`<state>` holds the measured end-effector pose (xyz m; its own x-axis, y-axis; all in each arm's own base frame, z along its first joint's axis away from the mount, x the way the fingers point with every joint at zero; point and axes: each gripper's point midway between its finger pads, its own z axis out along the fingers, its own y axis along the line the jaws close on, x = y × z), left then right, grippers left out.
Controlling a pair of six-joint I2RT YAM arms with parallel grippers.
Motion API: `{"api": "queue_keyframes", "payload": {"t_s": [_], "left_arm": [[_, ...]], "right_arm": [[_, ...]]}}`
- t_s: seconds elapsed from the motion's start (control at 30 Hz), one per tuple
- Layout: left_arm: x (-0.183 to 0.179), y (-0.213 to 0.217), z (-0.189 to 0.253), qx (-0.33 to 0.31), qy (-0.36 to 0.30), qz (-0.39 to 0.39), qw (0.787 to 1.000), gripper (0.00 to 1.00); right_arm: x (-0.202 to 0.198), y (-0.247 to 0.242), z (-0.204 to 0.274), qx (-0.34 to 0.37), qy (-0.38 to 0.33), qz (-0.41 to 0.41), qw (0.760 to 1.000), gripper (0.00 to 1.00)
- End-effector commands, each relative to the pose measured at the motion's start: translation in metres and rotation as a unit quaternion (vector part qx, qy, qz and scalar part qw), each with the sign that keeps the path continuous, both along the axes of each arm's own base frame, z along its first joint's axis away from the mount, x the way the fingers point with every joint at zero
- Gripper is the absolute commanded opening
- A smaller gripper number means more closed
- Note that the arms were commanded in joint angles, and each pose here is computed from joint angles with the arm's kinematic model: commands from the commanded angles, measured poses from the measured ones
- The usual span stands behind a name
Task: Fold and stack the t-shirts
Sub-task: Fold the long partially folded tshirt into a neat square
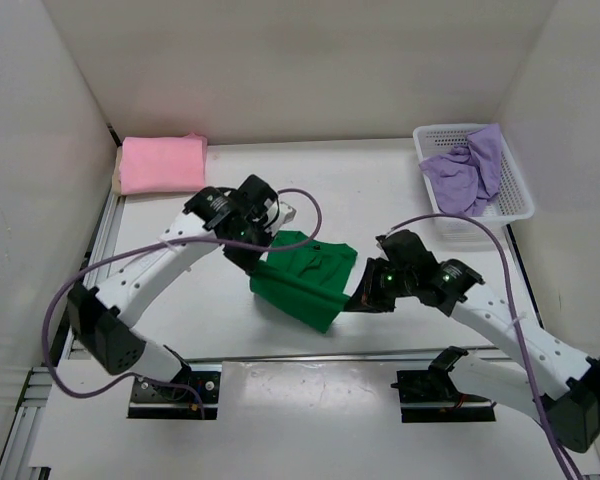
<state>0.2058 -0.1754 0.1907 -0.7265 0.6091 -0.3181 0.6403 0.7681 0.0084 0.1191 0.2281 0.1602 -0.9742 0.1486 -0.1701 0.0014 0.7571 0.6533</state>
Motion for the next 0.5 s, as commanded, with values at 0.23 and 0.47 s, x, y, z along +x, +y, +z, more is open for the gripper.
{"api": "queue_keyframes", "payload": {"t_s": [0.23, 0.47], "left_arm": [[0.096, 0.001, 0.001, 0.004, 0.004, 0.084, 0.996, 0.1], [0.146, -0.01, -0.032, 0.011, 0.015, 0.104, 0.994, 0.1]], "right_arm": [[0.076, -0.036, -0.021, -0.08, 0.018, -0.095, 0.992, 0.0], [0.132, -0.047, -0.043, -0.097, 0.045, -0.133, 0.985, 0.0]]}}
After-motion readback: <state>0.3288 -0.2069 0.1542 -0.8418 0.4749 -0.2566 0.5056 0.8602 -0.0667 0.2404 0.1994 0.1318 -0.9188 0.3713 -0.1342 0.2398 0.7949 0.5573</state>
